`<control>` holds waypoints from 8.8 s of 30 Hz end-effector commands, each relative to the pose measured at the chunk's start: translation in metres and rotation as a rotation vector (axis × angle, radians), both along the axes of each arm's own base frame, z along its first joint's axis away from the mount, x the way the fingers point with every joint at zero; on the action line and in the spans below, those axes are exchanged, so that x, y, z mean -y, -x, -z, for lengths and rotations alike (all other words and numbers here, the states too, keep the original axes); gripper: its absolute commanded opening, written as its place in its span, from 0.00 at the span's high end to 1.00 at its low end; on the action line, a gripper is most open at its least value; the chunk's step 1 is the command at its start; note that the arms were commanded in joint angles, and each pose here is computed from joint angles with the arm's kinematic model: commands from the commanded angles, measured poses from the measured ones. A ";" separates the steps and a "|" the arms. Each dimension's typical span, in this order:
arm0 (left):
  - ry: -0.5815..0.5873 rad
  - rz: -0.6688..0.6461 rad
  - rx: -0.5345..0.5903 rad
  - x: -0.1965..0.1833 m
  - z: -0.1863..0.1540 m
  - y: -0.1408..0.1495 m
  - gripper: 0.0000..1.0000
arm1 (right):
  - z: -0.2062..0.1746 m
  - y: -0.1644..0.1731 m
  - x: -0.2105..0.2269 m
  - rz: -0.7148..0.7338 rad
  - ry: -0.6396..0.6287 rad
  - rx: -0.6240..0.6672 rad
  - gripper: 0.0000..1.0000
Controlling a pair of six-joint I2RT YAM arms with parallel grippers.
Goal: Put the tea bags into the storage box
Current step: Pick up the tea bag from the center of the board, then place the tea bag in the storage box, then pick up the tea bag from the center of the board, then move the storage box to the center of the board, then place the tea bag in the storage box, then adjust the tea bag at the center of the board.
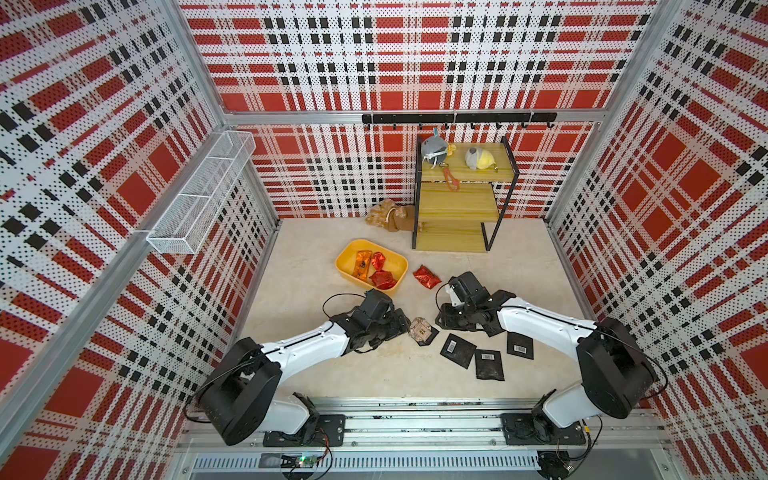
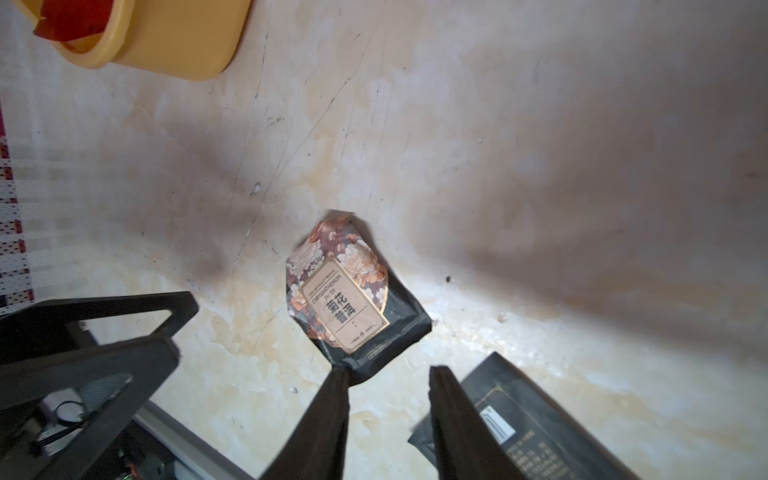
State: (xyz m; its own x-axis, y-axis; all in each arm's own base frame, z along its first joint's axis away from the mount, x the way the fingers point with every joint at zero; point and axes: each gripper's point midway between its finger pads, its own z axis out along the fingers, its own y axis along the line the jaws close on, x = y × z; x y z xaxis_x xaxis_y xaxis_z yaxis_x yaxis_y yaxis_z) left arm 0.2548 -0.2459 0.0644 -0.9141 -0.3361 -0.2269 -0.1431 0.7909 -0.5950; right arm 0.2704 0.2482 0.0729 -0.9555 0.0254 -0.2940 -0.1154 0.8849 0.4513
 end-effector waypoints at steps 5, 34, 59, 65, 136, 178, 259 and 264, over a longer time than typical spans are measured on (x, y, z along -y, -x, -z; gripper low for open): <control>0.070 0.071 0.024 0.030 -0.007 -0.007 0.17 | 0.009 -0.001 -0.029 -0.006 -0.069 -0.018 0.78; 0.104 0.128 -0.015 0.060 0.016 -0.012 0.21 | 0.071 0.009 -0.009 -0.033 0.073 -0.166 0.92; 0.144 0.123 0.001 0.071 0.010 -0.020 0.64 | 0.065 0.005 -0.007 -0.027 0.052 -0.162 0.91; 0.140 0.136 0.004 0.072 0.010 -0.017 0.94 | 0.028 -0.015 -0.007 0.017 0.031 -0.060 0.70; -0.158 -0.288 0.358 -0.192 -0.120 -0.250 0.09 | 0.042 -0.200 -0.022 -0.272 0.430 0.228 0.16; -0.152 -0.051 0.213 -0.135 -0.014 -0.294 0.12 | -0.075 -0.179 -0.002 -0.116 0.311 0.362 0.43; -0.026 0.228 0.264 0.066 -0.057 -0.053 0.00 | 0.050 0.037 0.253 0.760 0.015 -0.237 0.11; -0.028 0.263 0.260 0.079 -0.052 -0.051 0.00 | 0.053 0.036 0.242 0.728 -0.045 -0.261 0.12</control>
